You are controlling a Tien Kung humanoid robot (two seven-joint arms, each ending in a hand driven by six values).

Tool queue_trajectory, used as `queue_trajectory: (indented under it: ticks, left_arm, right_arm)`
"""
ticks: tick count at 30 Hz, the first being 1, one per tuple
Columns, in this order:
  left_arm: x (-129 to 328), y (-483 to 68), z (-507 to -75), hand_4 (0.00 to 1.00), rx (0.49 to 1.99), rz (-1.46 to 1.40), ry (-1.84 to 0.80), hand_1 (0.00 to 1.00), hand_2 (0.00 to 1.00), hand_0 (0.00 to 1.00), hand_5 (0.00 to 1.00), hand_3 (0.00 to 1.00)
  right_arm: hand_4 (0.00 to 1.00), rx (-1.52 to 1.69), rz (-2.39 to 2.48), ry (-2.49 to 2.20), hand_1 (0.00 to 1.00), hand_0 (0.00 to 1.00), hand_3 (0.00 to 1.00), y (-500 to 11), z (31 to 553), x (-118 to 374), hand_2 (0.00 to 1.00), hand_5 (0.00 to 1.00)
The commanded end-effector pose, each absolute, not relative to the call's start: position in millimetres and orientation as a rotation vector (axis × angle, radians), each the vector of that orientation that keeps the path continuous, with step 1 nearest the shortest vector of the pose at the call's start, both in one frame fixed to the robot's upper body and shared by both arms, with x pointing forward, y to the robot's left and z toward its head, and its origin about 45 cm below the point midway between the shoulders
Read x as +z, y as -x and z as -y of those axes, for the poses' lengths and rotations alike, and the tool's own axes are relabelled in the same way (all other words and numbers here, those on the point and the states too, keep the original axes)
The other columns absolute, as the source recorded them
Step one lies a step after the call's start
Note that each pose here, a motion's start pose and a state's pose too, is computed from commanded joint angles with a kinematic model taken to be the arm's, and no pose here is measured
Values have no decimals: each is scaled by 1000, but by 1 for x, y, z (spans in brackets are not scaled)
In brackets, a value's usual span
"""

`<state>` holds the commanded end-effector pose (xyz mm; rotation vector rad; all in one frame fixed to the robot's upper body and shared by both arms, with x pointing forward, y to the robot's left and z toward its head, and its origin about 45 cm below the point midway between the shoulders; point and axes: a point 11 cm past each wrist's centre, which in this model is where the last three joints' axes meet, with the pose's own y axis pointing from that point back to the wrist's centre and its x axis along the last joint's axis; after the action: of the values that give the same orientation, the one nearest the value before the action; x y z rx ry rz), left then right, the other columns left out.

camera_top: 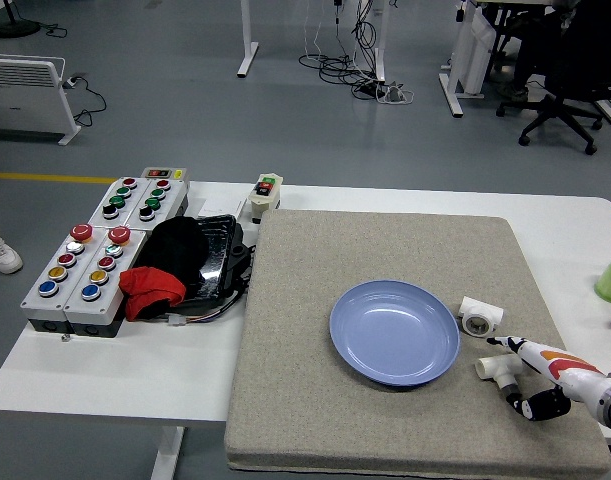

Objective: Pick pipe place plate twice

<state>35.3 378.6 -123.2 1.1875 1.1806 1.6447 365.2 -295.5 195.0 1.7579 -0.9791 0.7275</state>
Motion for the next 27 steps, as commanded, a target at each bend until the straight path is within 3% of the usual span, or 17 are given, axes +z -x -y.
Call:
queue_trajectory:
  ticks: [1,2,13,14,26,27]
  left_arm:
    - [-123,-35,-379,303,1644,-1180,-1188,583,601,626,998,612]
    - [-123,-35,-379,303,1645,-1181,-1187,584,602,626,998,613]
    - [-123,-37,-378,302,1644,-1177,-1184,585,602,626,998,612]
    - [-123,-37,-378,301,1645,-1178,-1184,586,603,626,998,612]
    - [-123,-38,-378,301,1645,-1179,-1181,586,605,626,998,612]
    - [-123,-38,-378,301,1645,-1178,-1181,586,603,626,998,612]
  right_arm:
    - [663,728,979,-1758,932,986,932,-365,295,195,998,45]
    - [630,729,979,-1759,906,966,865,-366,295,195,968,10]
    - [645,703,964,-1767,898,958,836,-367,299,196,964,31]
    - [636,702,964,-1768,854,918,801,-367,299,196,897,31]
    - [624,682,957,-1771,822,885,782,-370,297,194,851,16]
    - [581,679,959,-1772,690,810,738,-370,297,194,705,2]
